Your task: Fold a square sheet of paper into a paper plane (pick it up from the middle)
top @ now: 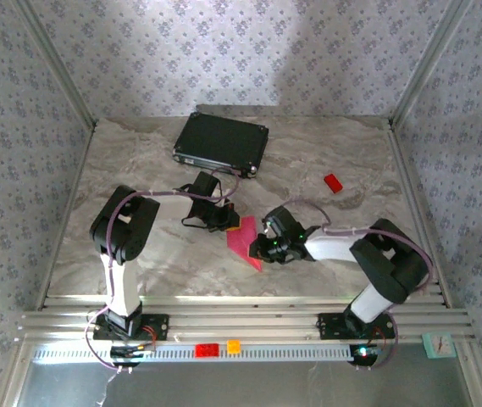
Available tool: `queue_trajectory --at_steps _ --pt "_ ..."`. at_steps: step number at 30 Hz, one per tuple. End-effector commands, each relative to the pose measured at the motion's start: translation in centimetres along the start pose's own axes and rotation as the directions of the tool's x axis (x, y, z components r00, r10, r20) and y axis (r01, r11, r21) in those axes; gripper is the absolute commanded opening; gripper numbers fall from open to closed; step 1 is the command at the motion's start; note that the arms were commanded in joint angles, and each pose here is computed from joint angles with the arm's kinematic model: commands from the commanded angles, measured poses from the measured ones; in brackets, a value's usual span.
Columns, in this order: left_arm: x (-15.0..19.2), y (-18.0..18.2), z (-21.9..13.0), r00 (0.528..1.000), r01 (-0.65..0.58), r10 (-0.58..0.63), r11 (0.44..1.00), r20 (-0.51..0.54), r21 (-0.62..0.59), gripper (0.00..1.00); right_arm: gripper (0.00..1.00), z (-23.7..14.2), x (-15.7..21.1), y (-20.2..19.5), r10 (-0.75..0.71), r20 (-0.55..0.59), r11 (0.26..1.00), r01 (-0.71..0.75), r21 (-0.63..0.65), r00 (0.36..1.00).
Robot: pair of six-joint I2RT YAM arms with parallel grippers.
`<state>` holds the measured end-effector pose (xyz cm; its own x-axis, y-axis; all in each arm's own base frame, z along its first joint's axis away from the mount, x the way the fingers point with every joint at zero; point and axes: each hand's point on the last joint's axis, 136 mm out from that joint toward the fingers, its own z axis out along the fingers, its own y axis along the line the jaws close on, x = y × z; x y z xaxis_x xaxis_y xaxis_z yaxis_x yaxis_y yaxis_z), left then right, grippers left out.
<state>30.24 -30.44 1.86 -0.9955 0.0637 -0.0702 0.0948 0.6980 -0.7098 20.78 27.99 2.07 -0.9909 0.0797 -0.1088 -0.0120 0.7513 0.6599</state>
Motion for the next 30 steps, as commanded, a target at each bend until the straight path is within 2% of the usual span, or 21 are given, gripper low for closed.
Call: queue_trajectory --at_steps 1,7,12,17,21,25,30 --pt "1.5 4.3 1.2 0.998 0.057 -0.062 0.990 -0.032 -0.129 0.00 0.15 -0.8 2.4 -2.8 0.024 -0.041 0.997 -0.021 0.077 0.999" --pt "1.6 4.5 1.2 0.997 0.061 -0.066 0.989 -0.033 -0.132 0.00 0.10 -2.4 -0.2 1.2 -0.048 0.047 0.999 0.048 -0.007 0.998" --pt "1.6 4.5 1.3 0.997 0.062 -0.067 0.990 -0.035 -0.130 0.00 0.07 -1.0 -3.2 4.2 -0.076 0.041 0.996 0.078 -0.053 0.996" --pt "1.7 4.6 1.3 0.997 0.061 -0.067 0.989 -0.037 -0.132 0.00 0.11 1.5 -4.5 3.4 -0.038 0.012 0.999 0.038 -0.030 0.999" --pt "1.7 4.7 1.3 0.997 0.069 -0.074 0.990 -0.038 -0.127 0.00 0.11 2.2 -2.3 1.1 -0.031 -0.023 1.000 0.031 -0.003 0.999" --pt "1.6 5.0 1.2 0.996 0.080 -0.085 0.989 -0.033 -0.126 0.00 0.10 1.4 1.4 -0.5 -0.071 -0.056 0.998 0.070 -0.007 0.996" --pt "1.3 5.0 1.0 0.995 0.088 -0.092 0.989 -0.027 -0.115 0.00 0.09 0.2 5.5 -3.3 -0.037 -0.089 0.999 0.036 -0.012 0.995"
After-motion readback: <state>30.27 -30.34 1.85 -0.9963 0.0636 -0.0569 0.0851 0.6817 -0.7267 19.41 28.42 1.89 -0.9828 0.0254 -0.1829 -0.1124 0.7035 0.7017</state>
